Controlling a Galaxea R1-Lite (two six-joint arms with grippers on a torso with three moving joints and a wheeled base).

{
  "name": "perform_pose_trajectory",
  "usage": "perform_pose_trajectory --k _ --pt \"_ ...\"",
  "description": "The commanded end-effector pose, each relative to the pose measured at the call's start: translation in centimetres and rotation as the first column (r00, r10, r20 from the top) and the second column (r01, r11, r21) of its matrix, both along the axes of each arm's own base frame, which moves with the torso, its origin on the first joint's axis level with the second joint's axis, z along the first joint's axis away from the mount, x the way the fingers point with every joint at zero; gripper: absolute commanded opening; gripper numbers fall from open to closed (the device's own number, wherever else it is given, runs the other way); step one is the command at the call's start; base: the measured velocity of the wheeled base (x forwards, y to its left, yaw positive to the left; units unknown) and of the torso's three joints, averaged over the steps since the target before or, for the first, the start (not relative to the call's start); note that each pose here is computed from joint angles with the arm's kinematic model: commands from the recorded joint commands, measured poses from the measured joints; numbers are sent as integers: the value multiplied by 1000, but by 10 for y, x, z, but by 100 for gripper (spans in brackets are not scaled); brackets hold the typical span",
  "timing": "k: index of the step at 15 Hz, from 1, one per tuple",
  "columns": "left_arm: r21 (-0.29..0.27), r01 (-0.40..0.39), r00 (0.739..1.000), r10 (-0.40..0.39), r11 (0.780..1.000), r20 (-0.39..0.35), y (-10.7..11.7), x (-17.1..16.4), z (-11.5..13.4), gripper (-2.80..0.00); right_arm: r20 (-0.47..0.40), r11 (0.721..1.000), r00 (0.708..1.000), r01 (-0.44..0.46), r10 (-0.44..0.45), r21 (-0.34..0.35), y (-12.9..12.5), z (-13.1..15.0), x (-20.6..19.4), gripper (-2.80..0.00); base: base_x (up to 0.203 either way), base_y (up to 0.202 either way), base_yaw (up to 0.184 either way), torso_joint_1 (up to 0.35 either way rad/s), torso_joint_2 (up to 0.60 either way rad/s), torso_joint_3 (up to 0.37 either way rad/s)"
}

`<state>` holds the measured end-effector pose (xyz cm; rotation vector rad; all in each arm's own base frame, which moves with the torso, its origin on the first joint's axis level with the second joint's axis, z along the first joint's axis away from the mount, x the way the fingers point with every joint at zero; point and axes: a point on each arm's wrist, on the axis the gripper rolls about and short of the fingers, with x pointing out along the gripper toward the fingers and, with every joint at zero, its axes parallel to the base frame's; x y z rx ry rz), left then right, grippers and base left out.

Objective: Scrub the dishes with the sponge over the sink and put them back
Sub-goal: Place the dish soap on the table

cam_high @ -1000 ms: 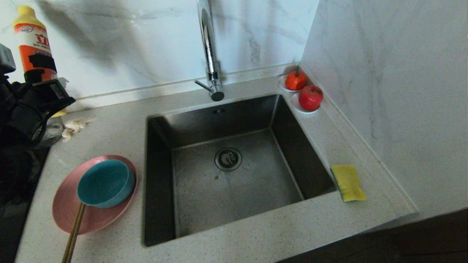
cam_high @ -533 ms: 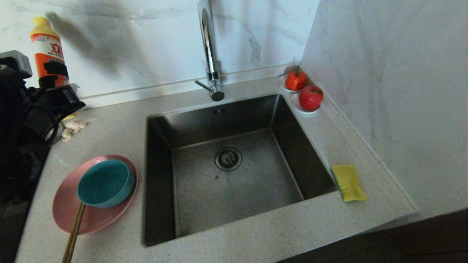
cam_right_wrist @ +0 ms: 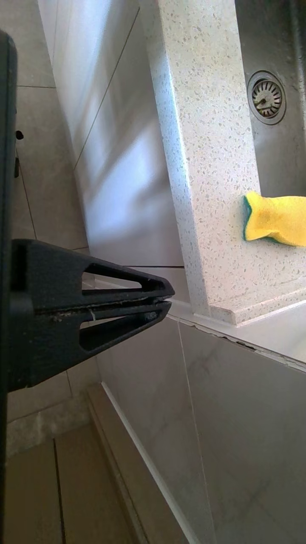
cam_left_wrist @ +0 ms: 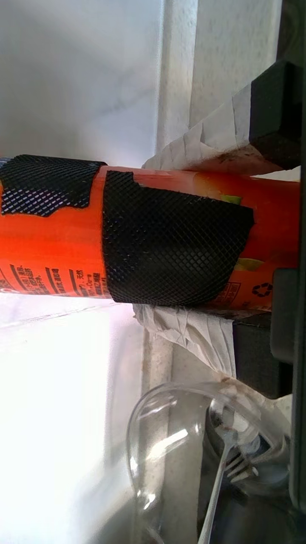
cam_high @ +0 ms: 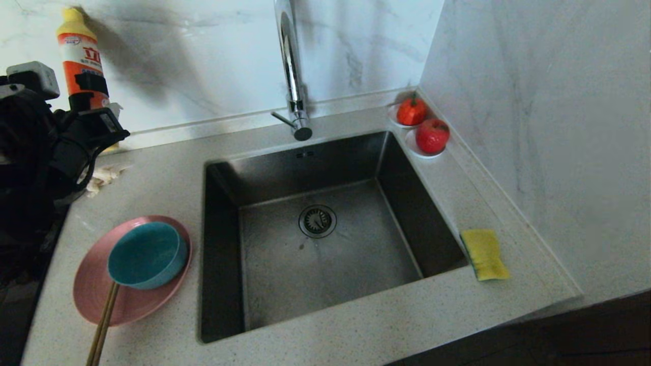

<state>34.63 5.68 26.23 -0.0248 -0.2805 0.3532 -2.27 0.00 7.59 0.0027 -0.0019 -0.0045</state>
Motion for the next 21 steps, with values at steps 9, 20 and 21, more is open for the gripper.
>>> perform_pose_trajectory --k 9,20,21 --pt "-7 -12 1000 12 1000 -29 8 33 -20 -280 -2 1000 1000 0 0 -1 0 0 0 -280 0 0 0 0 0 0" --pt "27 -87 995 89 996 -54 14 69 -38 -280 -2 1000 1000 0 0 -1 0 0 0 -280 0 0 0 0 0 0" --pt "30 -104 993 106 994 -58 15 71 -39 -280 -1 1000 1000 0 0 0 0 0 0 -280 0 0 0 0 0 0"
